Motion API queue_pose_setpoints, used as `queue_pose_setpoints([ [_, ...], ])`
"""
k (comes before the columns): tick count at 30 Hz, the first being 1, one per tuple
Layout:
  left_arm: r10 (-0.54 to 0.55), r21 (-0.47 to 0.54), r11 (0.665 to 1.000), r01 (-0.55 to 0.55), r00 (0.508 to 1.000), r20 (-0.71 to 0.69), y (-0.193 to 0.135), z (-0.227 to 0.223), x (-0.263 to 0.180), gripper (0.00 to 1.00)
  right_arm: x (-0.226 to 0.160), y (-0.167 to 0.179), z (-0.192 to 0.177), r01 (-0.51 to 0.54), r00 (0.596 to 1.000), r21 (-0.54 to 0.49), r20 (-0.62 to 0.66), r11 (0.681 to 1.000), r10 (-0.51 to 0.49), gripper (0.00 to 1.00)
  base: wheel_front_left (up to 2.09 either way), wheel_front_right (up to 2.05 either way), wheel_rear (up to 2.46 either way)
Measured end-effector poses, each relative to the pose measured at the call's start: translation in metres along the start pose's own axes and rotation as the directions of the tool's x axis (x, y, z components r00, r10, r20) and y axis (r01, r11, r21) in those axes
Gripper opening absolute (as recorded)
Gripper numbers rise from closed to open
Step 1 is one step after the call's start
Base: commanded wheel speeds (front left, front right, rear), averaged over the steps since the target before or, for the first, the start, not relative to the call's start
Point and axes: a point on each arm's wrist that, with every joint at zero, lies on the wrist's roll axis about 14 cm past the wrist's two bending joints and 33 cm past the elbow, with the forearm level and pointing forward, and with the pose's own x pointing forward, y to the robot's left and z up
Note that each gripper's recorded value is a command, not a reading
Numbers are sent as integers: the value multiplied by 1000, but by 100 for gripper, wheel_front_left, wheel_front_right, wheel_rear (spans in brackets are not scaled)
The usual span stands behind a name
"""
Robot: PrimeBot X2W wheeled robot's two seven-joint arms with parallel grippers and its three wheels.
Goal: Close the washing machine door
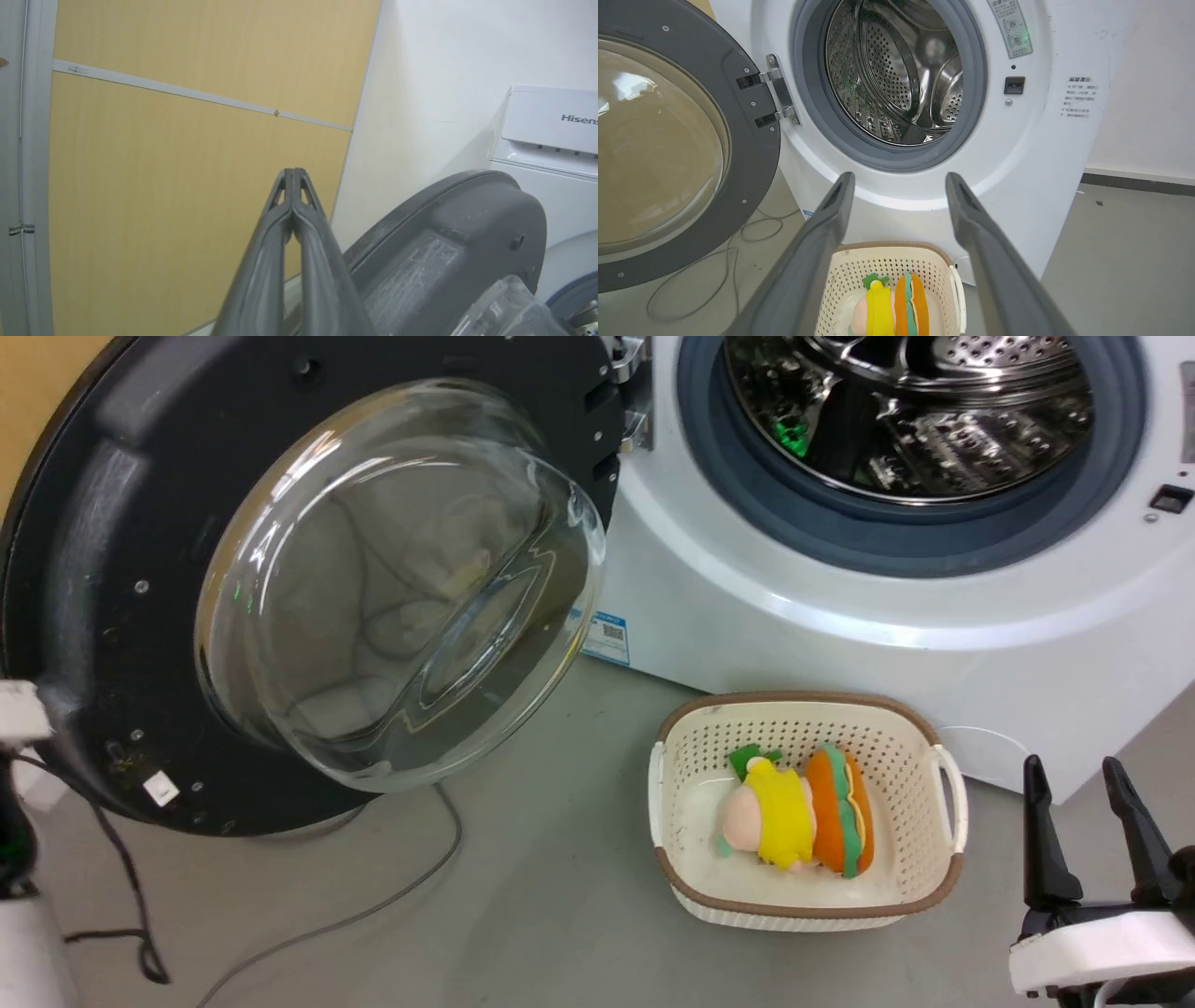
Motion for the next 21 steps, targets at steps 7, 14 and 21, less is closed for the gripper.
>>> queue_pose_setpoints([
  [7,77,-62,994,-90,979,-187,33,-30,17,0,8,3,-9,-9,1000,19,-9,1000,9,100,0,0,0],
  [14,83,-191,965,-182,897,-435,49,-64,23,0,14,3,-15,-8,1000,35,-10,999,9,100,0,0,0],
  [21,0,-298,929,-220,803,-595,46,-81,19,0,19,3,-21,-5,1000,50,-8,999,6,100,0,0,0],
])
